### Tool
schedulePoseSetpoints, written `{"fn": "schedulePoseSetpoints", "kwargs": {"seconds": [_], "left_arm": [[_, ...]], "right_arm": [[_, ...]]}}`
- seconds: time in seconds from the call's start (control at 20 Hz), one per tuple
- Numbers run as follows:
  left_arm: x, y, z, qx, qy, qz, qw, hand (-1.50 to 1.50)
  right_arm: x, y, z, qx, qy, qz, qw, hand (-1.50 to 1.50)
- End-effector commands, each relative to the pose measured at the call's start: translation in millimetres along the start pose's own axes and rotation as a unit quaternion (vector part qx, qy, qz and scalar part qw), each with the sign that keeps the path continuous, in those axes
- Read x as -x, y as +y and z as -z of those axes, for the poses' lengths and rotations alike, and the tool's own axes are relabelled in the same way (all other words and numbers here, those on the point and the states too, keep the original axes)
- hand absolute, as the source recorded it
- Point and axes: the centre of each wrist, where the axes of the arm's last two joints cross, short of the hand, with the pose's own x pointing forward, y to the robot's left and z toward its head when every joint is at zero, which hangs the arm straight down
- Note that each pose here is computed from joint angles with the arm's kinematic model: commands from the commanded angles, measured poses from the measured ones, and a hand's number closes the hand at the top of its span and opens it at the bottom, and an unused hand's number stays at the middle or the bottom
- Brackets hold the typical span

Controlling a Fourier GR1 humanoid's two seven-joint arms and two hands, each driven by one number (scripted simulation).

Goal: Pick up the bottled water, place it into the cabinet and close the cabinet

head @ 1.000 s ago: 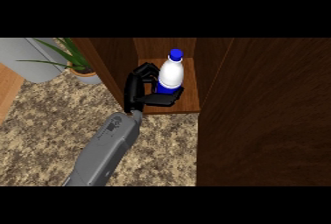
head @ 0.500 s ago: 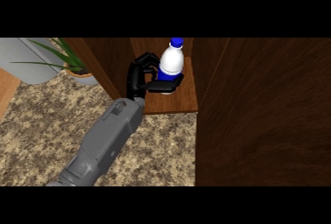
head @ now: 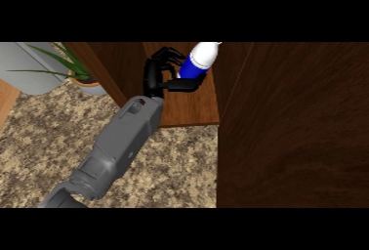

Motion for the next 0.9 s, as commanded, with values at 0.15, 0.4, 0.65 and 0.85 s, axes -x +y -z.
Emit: {"fn": "schedulePoseSetpoints", "kwargs": {"seconds": [0.15,0.4,0.65,0.85], "left_arm": [[-10,-2,15,0.001,-0.003,0.051,0.9987,-1.5],[-4,15,22,-0.005,0.007,0.058,0.9983,-1.5],[-2,14,20,0.007,-0.021,0.046,0.9987,-1.5],[-14,-1,20,0.012,-0.049,-0.013,0.9986,-1.5]], "right_arm": [[-13,16,16,-0.02,-0.038,0.029,0.999,-1.5],[-11,10,9,-0.017,-0.035,0.028,0.999,-1.5],[-22,23,10,-0.022,-0.037,0.026,0.999,-1.5],[-17,15,11,-0.03,-0.034,0.015,0.999,-1.5]]}}
